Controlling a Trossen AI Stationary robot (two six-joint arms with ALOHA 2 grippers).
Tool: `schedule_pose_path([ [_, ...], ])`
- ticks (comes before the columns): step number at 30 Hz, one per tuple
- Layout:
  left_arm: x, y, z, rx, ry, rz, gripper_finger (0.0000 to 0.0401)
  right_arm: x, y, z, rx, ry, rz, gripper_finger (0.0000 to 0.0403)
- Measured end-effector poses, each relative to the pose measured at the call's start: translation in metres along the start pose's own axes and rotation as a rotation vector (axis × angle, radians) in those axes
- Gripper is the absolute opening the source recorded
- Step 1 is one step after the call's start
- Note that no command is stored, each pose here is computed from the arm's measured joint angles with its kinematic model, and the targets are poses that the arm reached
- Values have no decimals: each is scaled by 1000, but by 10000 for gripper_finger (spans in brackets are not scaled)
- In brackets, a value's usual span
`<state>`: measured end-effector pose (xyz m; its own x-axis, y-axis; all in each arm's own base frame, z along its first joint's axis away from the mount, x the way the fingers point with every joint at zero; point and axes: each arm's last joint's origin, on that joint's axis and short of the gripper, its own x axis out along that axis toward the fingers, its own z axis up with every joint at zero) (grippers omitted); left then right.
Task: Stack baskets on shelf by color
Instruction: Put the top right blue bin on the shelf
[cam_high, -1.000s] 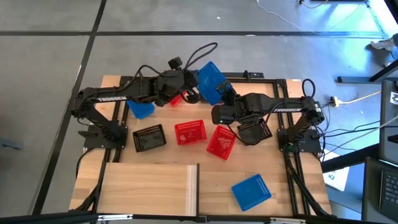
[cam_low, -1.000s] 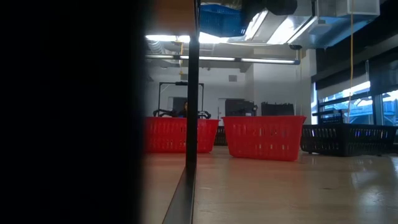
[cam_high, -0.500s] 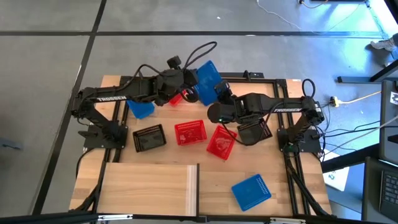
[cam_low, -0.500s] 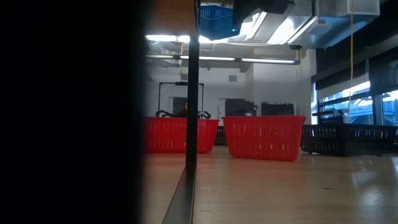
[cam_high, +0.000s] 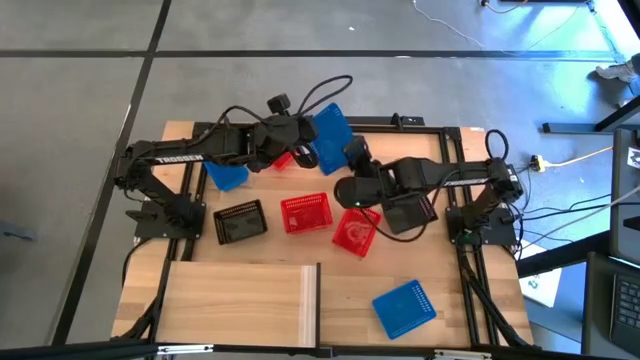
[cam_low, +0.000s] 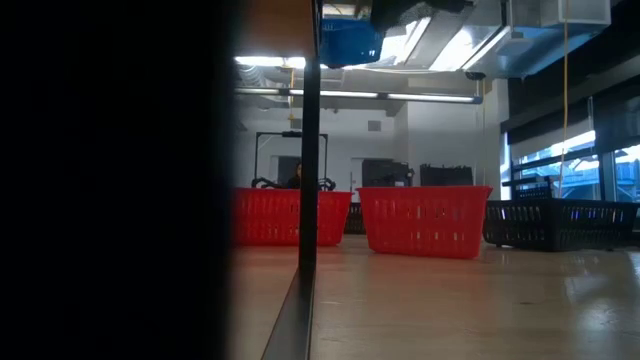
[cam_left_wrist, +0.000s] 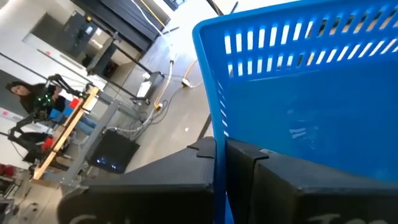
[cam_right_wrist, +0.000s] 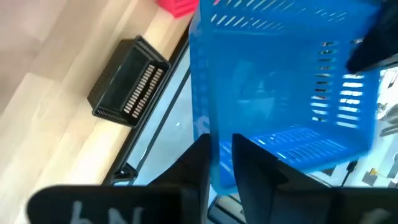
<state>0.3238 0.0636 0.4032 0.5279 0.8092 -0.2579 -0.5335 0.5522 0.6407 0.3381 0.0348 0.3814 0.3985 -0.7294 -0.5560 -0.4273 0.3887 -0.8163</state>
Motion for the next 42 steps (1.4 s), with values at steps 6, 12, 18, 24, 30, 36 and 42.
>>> schedule_pose_path([
  [6,-1,2,-2,2,13,8,0,-20,-4,3,20,-50,-42,68],
  [12,-19,14,-4,13,12,-9,0,-45,-13,3,94,-107,-95,68],
  [18,-54,28,-11,28,-23,-142,0,-71,-26,-4,273,-190,-119,68],
  [24,-90,39,-32,0,18,-416,0,-88,-43,-17,558,-260,-112,68],
  [30,-121,48,-48,-145,66,-696,0,-103,-56,-29,753,-408,36,68],
  [36,-153,64,-58,-315,67,-972,0,-111,-59,-31,861,-548,202,68],
  [42,-179,78,-76,-430,166,-1166,0,-115,-57,-29,900,-633,389,68],
])
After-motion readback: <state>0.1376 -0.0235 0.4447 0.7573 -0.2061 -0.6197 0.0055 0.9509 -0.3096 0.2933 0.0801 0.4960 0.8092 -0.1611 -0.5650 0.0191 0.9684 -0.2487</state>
